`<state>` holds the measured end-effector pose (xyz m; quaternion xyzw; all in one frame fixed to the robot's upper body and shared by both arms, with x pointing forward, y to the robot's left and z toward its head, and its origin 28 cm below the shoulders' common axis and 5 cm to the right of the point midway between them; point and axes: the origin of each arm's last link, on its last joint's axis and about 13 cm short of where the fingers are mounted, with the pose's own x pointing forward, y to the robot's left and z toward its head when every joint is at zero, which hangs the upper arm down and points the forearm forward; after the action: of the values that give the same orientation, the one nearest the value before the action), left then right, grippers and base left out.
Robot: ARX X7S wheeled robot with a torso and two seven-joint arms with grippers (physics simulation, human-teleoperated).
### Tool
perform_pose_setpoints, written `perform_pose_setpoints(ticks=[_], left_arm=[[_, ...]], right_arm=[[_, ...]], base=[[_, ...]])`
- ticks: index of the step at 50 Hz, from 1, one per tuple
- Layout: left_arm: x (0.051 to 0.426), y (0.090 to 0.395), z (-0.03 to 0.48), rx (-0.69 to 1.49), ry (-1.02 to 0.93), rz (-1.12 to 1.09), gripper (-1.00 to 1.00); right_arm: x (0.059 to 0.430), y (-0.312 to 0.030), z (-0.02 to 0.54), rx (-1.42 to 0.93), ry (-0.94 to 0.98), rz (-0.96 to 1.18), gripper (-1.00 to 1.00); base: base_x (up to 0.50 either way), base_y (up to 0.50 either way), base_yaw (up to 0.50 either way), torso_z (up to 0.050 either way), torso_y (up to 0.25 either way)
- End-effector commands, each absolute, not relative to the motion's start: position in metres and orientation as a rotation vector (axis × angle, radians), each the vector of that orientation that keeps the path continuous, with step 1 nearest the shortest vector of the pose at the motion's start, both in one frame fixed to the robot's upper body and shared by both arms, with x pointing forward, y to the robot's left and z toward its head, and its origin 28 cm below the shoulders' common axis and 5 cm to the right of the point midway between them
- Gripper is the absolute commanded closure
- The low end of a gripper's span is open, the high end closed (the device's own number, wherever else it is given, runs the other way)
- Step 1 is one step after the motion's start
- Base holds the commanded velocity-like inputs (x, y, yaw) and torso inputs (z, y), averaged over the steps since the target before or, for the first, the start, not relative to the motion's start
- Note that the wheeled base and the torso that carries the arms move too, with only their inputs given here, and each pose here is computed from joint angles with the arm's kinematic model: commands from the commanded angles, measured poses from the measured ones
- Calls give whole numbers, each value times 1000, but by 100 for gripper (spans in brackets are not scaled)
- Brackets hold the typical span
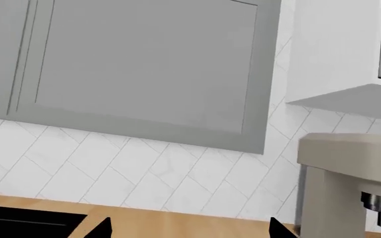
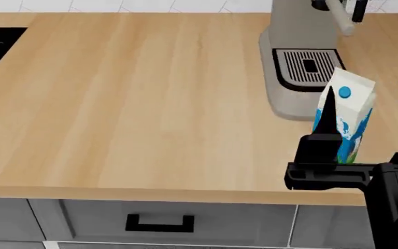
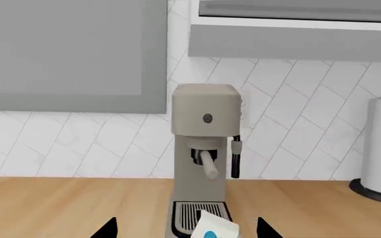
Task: Place the eggs and milk next to the bowl.
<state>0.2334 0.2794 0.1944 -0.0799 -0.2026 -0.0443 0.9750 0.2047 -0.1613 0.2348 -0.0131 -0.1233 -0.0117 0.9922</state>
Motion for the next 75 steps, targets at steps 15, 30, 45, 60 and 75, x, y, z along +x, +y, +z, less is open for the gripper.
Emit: perform_pose_setpoints(ticks=[15,30,45,60,75], left_arm=[[233,279,194,-163,-409,-90,-100],[232,279,194,-160,-413,-91,-100],[233,279,192,-167,-412,-90,-100],[232,279,193,-164,-412,-93,-100],[232,278,193,-160,-410,-99,-100]], right_arm=[[204,-161,235,-27,-244,-23,-100],[205,-160,233,-27,-239,-15,-100],[206,-159,235,-25,-234,-16,-100],[205,-160,234,-24,-237,-14,-100],[202,-161,234,-25,-238,-15,-100]], base=[[-26,-500,0,0,0],[-19,-325,0,0,0],[305,-1,0,0,0],[433,-2,0,0,1],[151,-1,0,0,1]])
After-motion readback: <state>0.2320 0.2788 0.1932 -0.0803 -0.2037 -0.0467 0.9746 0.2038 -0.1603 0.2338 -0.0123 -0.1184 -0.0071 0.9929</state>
